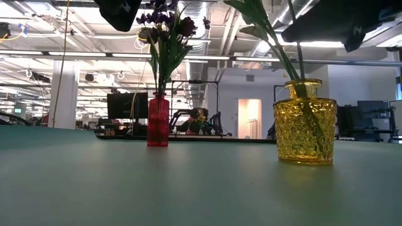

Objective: Sort flowers into vase by color
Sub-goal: Put the white flower into the yellow flower vase, then return to Home Position

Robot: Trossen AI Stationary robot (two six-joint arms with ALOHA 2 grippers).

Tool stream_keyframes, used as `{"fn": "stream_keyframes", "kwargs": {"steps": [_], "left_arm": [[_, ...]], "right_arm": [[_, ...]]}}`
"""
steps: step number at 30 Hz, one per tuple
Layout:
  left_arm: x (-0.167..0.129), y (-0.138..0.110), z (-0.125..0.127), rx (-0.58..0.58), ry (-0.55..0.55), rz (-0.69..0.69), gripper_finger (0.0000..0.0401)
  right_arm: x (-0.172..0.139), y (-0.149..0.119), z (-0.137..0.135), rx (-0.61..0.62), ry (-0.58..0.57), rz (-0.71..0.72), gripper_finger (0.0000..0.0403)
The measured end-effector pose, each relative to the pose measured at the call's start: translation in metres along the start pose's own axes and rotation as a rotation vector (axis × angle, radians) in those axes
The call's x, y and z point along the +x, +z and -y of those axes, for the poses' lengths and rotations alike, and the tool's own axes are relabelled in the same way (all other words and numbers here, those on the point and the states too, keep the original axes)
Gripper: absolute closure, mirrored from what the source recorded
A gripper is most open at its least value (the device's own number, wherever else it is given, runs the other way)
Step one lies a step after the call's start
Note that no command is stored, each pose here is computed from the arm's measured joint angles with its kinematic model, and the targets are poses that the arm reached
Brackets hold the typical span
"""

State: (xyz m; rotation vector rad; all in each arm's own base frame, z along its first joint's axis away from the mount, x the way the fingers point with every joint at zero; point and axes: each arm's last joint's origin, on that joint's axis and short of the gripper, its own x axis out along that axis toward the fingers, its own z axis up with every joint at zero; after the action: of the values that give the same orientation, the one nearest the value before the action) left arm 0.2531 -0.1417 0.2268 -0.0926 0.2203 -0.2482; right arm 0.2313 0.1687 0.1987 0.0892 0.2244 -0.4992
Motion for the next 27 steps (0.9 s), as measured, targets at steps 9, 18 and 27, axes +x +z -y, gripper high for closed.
{"fn": "stream_keyframes", "kwargs": {"steps": [9,18,27], "left_arm": [[0.0000,0.0000,0.0000,-0.002,-0.001,0.000,0.0220],[0.0000,0.0000,0.0000,-0.003,-0.001,0.000,0.0220],[-0.0001,0.0001,0.0000,-0.006,-0.001,0.000,0.0220]], "right_arm": [[-0.0006,-0.0003,-0.0005,-0.032,0.008,-0.004,0.0351],[-0.0021,0.0025,0.0009,-0.036,0.011,-0.004,0.0348],[-0.0048,0.0047,0.0008,-0.030,0.066,-0.035,0.0262]]}}
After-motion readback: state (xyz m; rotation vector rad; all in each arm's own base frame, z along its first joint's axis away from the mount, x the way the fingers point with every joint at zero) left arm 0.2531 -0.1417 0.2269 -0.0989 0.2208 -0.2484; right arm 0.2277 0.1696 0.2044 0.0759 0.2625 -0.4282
